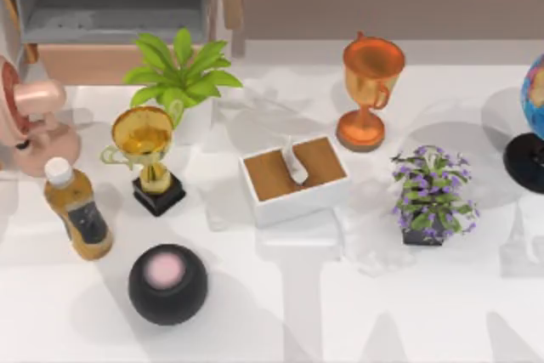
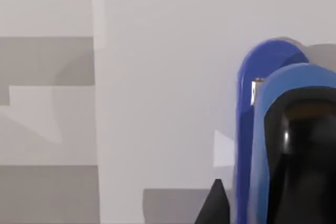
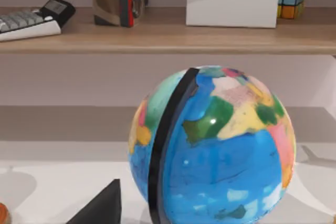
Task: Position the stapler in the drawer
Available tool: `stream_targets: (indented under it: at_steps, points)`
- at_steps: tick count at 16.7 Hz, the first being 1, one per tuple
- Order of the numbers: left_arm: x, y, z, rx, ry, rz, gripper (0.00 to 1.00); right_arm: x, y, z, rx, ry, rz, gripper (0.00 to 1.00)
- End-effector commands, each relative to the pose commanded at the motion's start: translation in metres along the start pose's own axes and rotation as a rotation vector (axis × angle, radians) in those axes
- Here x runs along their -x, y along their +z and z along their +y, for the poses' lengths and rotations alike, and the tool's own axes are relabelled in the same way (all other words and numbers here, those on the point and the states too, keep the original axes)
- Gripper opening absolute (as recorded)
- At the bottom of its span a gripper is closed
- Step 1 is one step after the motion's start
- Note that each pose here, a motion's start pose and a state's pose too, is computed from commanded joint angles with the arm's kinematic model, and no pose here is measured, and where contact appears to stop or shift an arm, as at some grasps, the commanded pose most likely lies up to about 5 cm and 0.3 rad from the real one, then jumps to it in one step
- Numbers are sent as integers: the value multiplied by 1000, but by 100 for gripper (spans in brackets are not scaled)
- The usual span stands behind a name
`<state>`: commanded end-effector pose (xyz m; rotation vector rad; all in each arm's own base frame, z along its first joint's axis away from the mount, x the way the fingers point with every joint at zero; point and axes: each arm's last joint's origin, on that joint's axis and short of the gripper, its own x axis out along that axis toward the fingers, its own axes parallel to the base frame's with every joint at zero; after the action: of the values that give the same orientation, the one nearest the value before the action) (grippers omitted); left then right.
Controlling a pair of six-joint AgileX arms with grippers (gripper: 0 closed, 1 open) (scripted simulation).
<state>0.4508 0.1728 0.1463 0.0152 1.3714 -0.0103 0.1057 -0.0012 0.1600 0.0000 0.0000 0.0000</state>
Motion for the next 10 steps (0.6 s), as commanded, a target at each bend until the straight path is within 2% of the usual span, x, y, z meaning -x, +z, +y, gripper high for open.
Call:
stream_targets:
  at_steps: [4,10]
  points:
    - [0,0,0,0,0,0,98,0,0,0,0,0,0,100]
    - [0,0,0,0,0,0,100,0,0,0,0,0,0,100]
